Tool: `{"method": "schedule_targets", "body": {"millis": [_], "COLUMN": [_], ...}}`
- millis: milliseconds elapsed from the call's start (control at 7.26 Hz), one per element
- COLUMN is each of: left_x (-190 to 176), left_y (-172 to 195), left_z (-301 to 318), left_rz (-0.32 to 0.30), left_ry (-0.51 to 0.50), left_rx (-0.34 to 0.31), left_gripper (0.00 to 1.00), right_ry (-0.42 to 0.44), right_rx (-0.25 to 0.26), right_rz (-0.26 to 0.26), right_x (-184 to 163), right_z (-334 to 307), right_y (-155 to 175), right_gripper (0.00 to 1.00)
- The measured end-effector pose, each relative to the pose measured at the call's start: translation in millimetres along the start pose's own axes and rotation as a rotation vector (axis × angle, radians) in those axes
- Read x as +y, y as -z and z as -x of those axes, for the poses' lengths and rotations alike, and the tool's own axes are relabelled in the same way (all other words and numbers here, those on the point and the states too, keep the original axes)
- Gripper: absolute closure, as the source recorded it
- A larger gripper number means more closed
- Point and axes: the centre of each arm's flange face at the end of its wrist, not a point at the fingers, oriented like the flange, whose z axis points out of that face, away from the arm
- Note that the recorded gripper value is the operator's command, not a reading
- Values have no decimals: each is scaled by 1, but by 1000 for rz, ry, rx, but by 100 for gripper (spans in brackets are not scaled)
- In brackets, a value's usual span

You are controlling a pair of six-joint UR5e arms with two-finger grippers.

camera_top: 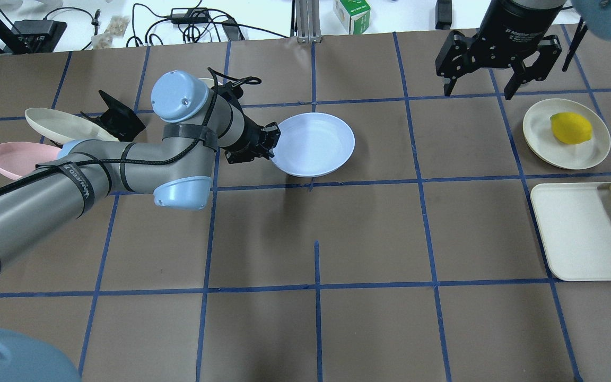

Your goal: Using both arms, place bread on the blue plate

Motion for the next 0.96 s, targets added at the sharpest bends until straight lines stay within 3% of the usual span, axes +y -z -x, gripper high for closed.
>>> {"method": "schedule_targets", "body": {"millis": [413, 964], "left_x": [15, 25], "left_y": [-15, -26], "left_z": [5, 14], "left_rz": [31, 62], "left_ry": [0, 7], "left_rx": [-12, -28], "left_gripper": [100, 100], "right_ry": [7, 55], "right_rx": [6, 10], "right_rz": [30, 103], "right_x": [1, -8], "right_z": [-9, -104], "right_y": [-13, -51], "right_gripper": [0, 0]}}
